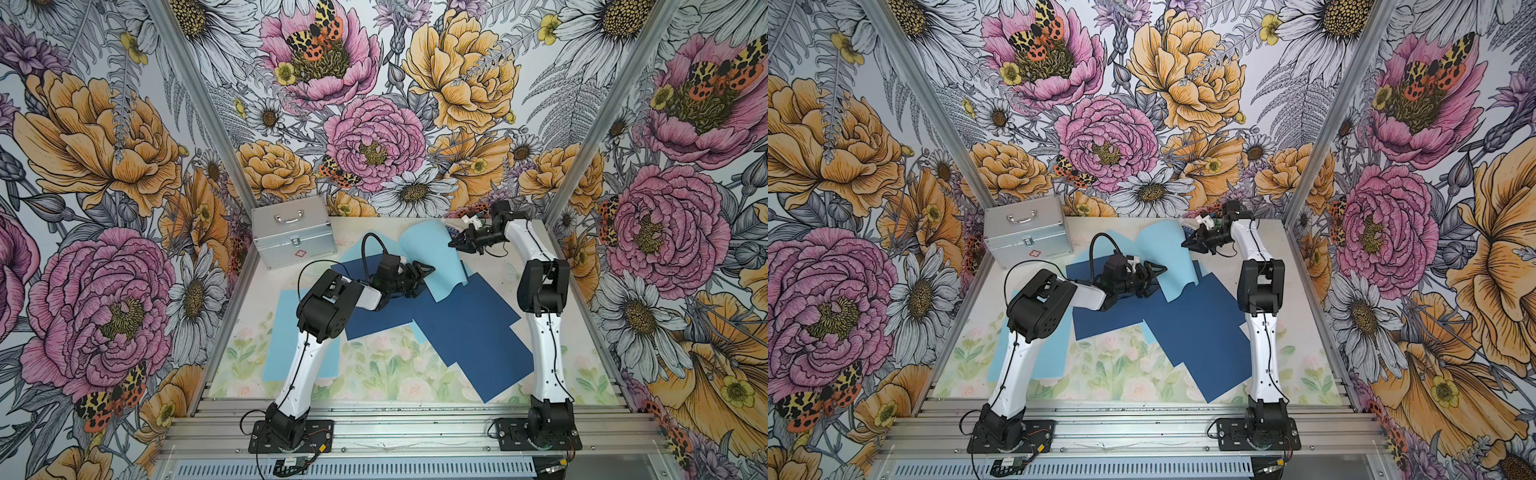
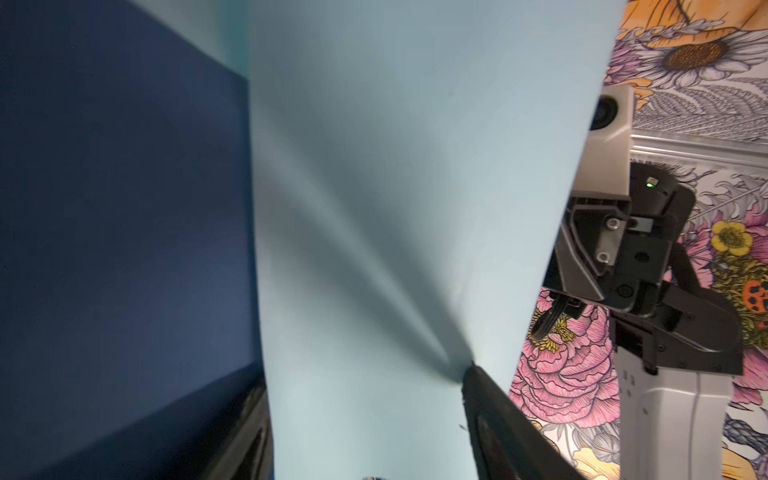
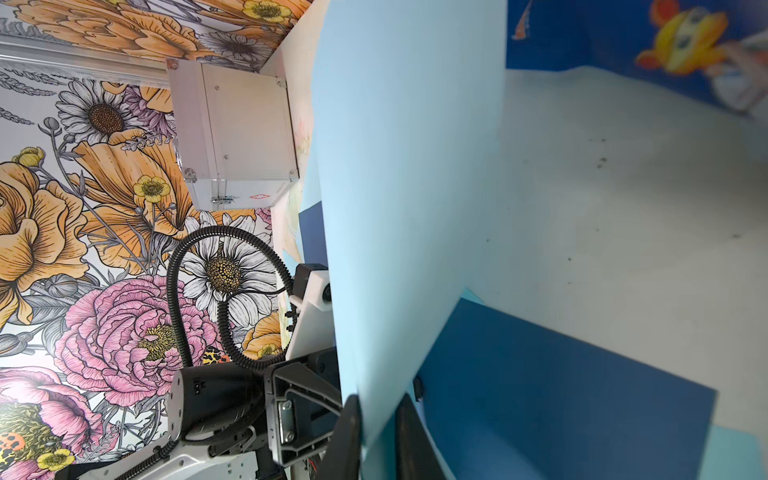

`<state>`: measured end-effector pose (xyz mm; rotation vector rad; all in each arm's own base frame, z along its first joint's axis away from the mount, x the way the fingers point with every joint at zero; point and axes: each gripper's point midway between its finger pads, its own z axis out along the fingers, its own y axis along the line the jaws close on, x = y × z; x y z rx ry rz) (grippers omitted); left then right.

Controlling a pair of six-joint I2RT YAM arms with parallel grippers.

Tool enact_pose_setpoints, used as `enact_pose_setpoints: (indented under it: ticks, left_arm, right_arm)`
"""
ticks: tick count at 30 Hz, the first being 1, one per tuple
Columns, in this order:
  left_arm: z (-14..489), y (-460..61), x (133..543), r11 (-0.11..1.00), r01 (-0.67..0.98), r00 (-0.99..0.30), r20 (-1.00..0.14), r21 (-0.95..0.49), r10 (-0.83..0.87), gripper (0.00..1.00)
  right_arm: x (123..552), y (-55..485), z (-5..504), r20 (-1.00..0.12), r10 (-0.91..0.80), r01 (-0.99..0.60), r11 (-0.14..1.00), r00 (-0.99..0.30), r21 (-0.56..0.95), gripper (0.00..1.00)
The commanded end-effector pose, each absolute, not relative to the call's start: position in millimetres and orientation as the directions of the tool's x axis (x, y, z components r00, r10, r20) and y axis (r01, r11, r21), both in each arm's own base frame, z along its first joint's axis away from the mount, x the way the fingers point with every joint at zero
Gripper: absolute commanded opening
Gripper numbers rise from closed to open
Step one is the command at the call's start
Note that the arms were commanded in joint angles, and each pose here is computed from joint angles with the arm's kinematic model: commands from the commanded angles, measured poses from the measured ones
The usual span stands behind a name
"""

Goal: Sort the scattered colored papers by color
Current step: Pick up the colored paper.

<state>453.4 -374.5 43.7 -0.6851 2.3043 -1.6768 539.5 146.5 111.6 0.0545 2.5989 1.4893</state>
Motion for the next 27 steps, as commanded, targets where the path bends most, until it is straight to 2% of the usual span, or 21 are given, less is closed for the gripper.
enact_pose_setpoints:
  ticks: [1,6,10,14,27]
  left_arm:
    - [45.7,-359.4,458.9,0.267,-0.226,-0.846,0.053,-0.937,-0.530,0.63]
    - [43.0,-359.4,455.2,0.271,-0.229,-0.850,0.056,-0.935,-0.524,0.48]
    - [48.6,-356.5,452.2,0.287,-0.203,-0.851,0.024,-0.936,-0.524,0.44]
    - [54.1,-351.3,453.0,0.293,-0.183,-0.846,-0.002,-0.938,-0.534,0.34]
    - [85.9,-349.1,456.7,0.200,-0.107,-0.834,-0.022,-0.974,-0.552,0.30]
  right_arm:
    - [540.1,142.7,131.6,-0.162,0.104,-0.088,0.505,-0.981,0.858,0.17]
    - [538.8,139.4,127.7,-0.150,0.108,-0.076,0.504,-0.983,0.860,0.18]
    - [538.4,133.8,122.6,-0.139,0.116,-0.062,0.506,-0.983,0.860,0.18]
    - [537.8,131.1,117.6,-0.125,0.121,-0.048,0.500,-0.985,0.865,0.18]
    - [529.3,121.7,87.6,-0.064,0.129,0.013,0.527,-0.990,0.850,0.18]
